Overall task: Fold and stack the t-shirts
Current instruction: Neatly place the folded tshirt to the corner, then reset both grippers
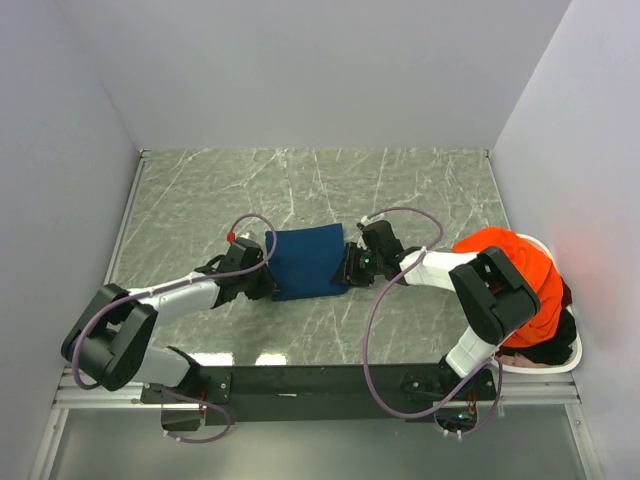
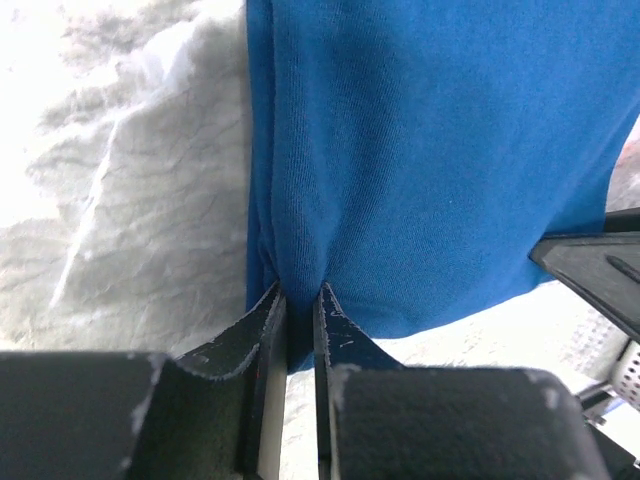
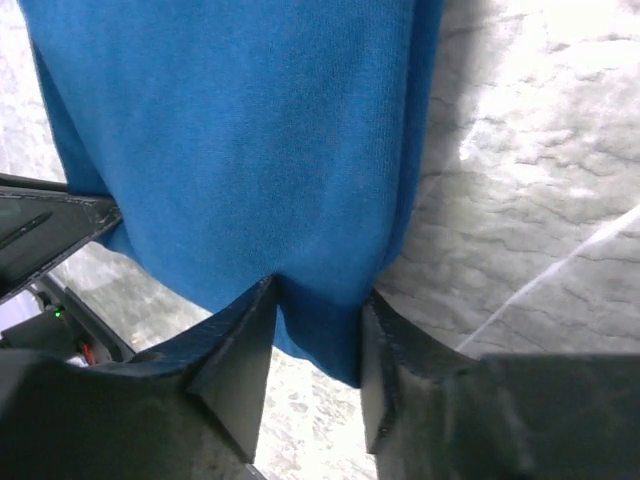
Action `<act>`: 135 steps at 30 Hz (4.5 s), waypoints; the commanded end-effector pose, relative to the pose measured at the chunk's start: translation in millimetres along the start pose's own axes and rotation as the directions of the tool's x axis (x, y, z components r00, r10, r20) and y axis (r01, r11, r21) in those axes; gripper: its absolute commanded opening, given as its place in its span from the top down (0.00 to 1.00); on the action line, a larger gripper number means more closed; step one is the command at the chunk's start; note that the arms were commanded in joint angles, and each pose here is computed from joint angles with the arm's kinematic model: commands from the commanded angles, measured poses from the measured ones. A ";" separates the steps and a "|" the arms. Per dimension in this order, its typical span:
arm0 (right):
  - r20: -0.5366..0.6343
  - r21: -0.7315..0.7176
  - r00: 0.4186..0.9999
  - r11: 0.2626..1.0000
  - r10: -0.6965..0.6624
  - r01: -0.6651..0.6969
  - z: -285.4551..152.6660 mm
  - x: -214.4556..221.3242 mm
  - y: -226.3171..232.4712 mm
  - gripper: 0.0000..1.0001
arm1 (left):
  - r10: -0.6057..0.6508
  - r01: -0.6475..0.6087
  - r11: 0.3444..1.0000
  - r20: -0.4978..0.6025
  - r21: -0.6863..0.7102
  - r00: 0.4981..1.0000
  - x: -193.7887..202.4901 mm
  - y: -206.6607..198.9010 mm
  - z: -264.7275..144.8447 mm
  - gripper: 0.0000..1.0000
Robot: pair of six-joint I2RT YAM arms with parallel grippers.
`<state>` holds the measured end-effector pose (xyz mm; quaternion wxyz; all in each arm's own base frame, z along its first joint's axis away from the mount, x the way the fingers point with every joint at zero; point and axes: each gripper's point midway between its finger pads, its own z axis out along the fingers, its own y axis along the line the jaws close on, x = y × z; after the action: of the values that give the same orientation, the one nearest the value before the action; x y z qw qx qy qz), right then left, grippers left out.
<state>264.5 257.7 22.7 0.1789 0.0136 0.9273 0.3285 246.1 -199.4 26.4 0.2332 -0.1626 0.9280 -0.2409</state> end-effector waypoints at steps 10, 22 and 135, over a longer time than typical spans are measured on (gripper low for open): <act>0.071 0.216 0.997 0.976 -0.039 0.023 -13.9 -52.7 -43.0 1.00 | 0.032 -0.028 0.998 -0.069 0.064 0.997 -21.8 -37.2 35.8 0.87; 0.174 0.486 0.971 0.872 -0.166 0.061 -60.0 -149.5 -91.0 1.00 | 0.005 0.006 0.992 -0.085 0.128 0.996 -72.0 -83.9 42.4 0.17; 0.960 0.257 0.133 0.965 -0.248 -0.052 -428.7 -9.8 -11.9 0.09 | 0.007 0.077 0.994 0.739 -0.080 0.674 -143.4 32.5 -300.6 0.01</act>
<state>142.2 -14.0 305.4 0.7194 0.2039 0.6563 0.1009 208.2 -5.1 287.5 0.5676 -0.2660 0.7709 -0.1130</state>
